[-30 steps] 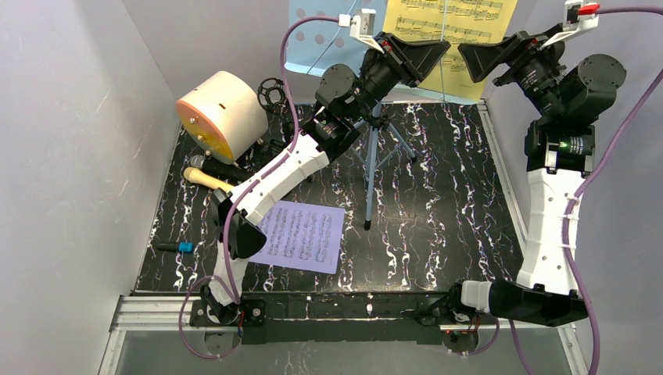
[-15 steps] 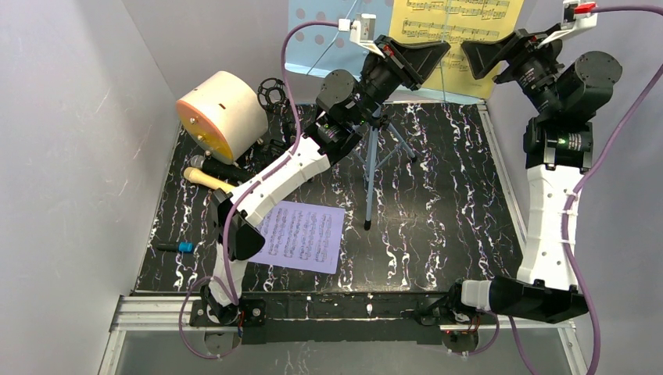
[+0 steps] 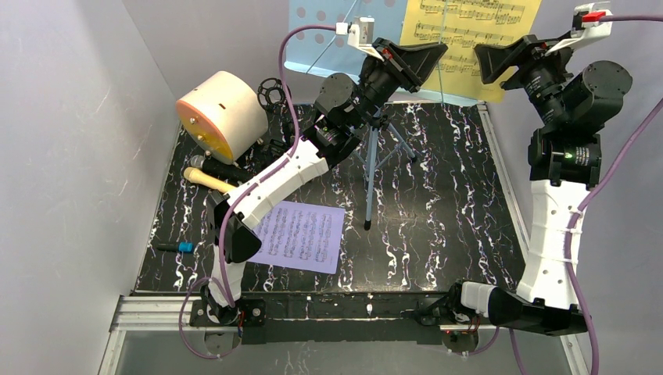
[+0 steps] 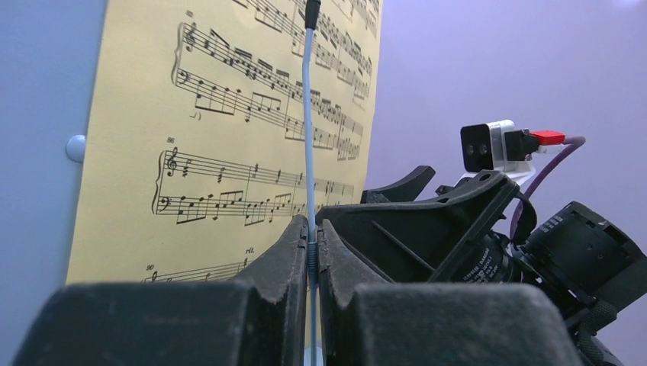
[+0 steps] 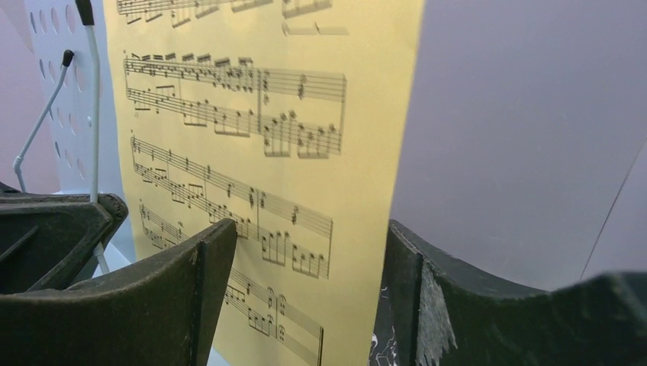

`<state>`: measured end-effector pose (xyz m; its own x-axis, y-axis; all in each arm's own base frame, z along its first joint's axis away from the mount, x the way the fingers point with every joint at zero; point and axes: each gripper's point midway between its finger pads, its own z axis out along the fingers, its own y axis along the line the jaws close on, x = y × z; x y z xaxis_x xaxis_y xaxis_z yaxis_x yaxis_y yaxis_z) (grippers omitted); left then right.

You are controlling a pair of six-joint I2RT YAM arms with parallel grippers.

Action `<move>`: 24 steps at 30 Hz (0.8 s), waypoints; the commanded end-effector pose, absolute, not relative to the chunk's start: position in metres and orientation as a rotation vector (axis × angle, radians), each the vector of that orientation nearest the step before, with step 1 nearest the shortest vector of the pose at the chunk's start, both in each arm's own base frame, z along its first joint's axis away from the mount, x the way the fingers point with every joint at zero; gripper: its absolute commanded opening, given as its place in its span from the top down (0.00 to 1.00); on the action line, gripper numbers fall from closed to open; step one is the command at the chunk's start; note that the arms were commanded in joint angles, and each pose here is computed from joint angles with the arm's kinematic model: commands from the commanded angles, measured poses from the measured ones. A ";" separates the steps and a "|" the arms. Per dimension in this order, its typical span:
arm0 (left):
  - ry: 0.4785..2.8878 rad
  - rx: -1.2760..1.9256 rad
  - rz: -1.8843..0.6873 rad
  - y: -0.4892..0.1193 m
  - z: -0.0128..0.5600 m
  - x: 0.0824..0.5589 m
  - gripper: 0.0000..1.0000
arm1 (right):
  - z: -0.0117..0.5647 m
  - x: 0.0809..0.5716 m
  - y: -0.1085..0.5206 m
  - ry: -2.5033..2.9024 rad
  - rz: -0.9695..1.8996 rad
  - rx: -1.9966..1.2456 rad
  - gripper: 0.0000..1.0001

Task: Pack up the instrument practice props
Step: Pick up the sheet music from the music stand.

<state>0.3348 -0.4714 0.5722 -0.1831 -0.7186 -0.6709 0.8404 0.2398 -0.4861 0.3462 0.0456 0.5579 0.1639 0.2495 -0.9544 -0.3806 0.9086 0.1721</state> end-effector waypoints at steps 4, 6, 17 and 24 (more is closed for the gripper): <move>1.024 0.116 -1.348 -0.447 0.594 0.330 1.00 | 0.573 0.326 0.058 1.285 0.492 -0.184 0.31; 1.026 0.119 -1.345 -0.448 0.593 0.330 1.00 | 0.577 0.322 0.060 1.274 0.501 -0.193 0.35; 1.053 0.114 -1.319 -0.450 0.585 0.336 1.00 | 0.586 0.311 0.052 1.249 0.441 -0.168 0.65; 1.065 0.104 -1.300 -0.449 0.580 0.340 1.00 | 0.586 0.306 0.026 1.247 0.306 -0.047 0.96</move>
<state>0.3355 -0.4692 0.5711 -0.1597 -0.7184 -0.6770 0.8355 0.2670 -0.4803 0.3209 0.0462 0.5707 0.2055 0.2337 -0.9503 -0.3709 0.9172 0.1454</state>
